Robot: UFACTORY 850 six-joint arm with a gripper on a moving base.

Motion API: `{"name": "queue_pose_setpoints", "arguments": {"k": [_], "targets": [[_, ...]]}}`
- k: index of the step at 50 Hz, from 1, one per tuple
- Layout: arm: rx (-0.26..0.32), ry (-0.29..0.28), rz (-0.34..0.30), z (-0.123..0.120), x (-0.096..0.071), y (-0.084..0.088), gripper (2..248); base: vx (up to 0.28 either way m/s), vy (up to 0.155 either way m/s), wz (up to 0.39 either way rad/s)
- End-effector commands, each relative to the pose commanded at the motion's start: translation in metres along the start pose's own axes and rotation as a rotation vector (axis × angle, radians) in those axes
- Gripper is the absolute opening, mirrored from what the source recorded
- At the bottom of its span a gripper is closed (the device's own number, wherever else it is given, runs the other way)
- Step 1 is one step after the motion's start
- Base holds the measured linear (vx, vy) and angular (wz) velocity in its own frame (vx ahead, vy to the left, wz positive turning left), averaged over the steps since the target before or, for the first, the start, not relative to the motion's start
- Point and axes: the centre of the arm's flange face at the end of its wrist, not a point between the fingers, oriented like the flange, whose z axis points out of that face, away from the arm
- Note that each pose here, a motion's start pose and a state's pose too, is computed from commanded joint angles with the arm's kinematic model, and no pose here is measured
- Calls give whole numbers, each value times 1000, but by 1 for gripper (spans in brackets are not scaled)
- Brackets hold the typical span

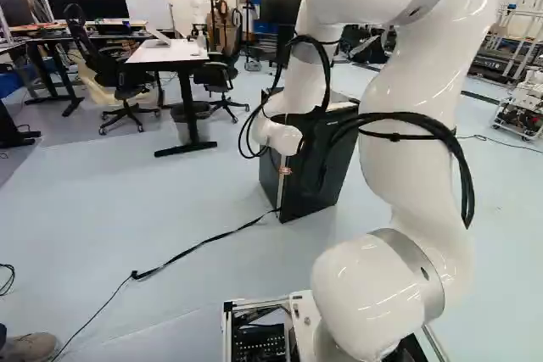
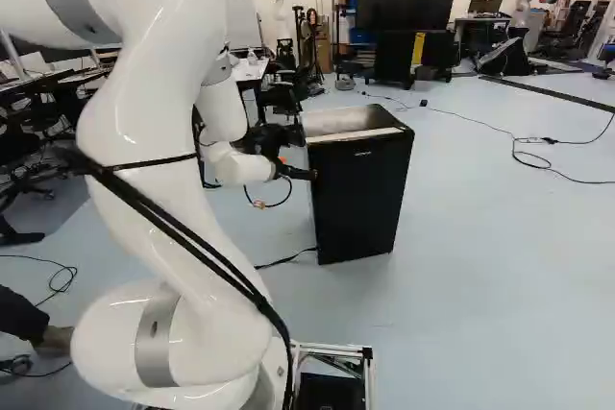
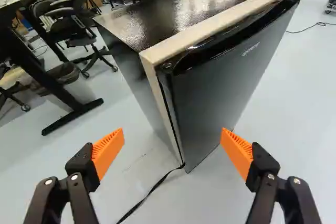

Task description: Open the fridge door

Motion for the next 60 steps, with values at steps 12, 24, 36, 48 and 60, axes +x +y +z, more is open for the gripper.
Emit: {"name": "queue_pose_setpoints", "arguments": {"k": [12, 24, 36, 48, 60], "targets": [[-13, 36, -1, 19, -4, -7, 247, 0, 0, 0], [-32, 84, 8, 34, -3, -10, 247, 0, 0, 0], [-51, 121, 22, 36, 0, -10, 247, 0, 0, 0], [-55, 126, 25, 37, 0, -10, 247, 0, 0, 0], [-55, 127, 26, 38, 1, -10, 247, 0, 0, 0]]}}
